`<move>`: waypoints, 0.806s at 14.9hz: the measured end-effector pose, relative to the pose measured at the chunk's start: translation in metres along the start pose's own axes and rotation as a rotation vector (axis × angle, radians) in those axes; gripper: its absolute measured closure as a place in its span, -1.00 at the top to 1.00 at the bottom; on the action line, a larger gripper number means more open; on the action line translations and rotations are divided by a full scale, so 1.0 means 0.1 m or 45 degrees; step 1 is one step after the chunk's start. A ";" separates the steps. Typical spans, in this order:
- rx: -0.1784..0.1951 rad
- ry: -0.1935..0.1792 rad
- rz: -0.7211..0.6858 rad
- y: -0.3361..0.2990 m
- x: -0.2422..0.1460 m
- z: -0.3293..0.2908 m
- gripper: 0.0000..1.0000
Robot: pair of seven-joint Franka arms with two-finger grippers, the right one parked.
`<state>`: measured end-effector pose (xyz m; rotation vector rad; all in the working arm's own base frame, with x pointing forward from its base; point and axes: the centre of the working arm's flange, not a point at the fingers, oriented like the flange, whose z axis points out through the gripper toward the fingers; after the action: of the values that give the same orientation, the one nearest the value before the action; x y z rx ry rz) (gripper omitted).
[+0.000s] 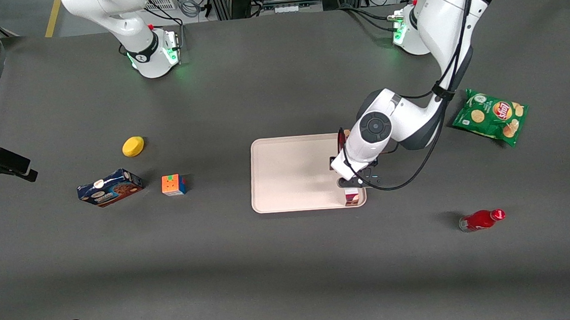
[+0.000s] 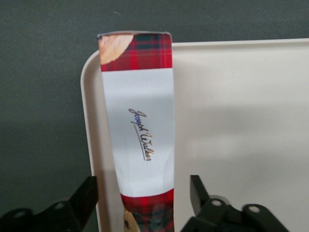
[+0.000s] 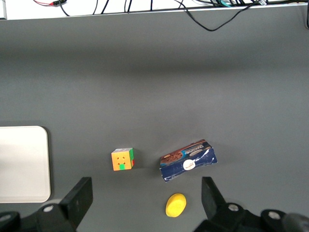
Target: Place red cookie box on tray
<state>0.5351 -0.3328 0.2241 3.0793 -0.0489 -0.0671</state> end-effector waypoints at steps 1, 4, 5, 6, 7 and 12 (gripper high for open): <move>-0.001 0.002 -0.001 0.00 0.01 -0.01 0.88; 0.000 0.036 -0.019 -0.07 0.09 -0.15 1.00; 0.005 0.055 -0.031 -0.12 0.14 -0.27 1.00; 0.011 0.079 -0.045 -0.18 0.19 -0.44 1.00; 0.017 0.111 -0.060 -0.25 0.24 -0.64 1.00; 0.080 0.238 -0.063 -0.76 0.40 -1.77 1.00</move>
<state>0.5852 -0.2477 0.3939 3.1330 0.0343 0.2240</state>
